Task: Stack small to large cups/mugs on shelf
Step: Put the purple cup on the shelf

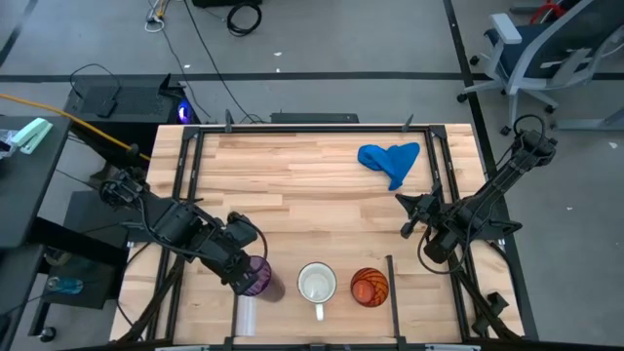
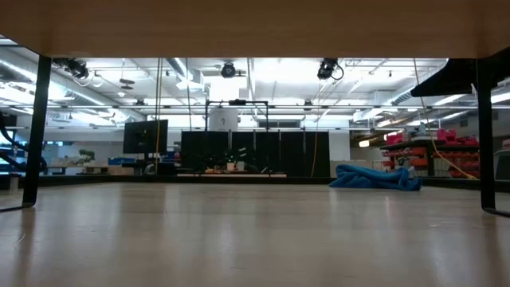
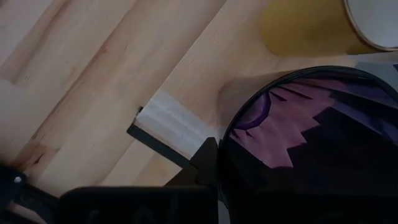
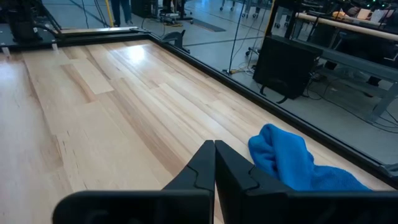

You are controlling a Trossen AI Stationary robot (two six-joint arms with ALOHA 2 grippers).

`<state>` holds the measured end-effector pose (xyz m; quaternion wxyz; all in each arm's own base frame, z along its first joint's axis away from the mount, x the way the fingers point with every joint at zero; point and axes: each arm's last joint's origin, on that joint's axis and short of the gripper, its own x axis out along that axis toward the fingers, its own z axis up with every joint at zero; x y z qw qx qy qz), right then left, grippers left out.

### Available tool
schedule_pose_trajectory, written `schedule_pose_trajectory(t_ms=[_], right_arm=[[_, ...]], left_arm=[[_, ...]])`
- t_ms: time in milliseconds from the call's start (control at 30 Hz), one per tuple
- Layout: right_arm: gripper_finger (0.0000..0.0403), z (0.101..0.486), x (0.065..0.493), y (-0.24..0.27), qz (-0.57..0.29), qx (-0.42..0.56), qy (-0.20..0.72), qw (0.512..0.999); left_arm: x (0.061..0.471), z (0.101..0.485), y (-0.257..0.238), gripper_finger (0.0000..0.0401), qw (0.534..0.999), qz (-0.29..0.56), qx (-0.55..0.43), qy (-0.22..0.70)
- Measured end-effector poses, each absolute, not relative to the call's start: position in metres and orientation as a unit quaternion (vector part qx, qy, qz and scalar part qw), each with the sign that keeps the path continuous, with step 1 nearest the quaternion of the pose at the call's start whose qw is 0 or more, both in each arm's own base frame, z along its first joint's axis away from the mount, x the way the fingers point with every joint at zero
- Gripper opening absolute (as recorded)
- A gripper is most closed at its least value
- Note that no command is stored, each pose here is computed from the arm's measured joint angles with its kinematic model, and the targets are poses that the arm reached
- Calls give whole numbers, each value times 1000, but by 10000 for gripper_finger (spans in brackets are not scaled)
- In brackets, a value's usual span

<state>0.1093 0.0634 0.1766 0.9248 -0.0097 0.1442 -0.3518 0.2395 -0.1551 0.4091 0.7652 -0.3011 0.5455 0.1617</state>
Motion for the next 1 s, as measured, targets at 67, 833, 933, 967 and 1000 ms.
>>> schedule_pose_trajectory(t_ms=[67,833,933,967,1000], right_arm=[[11,177,109,63,-352,-10,144,925],[11,177,109,63,-352,-7,143,925],[11,177,109,63,-352,-7,143,925],[11,177,109,63,-352,-7,143,925],[11,177,109,63,-352,-7,143,925]], left_arm=[[238,409,-156,12,765,163,-299,547],[232,412,-162,12,773,172,-288,538],[233,412,-162,12,773,171,-288,538],[233,412,-162,12,774,171,-289,538],[233,412,-162,12,774,170,-290,537]])
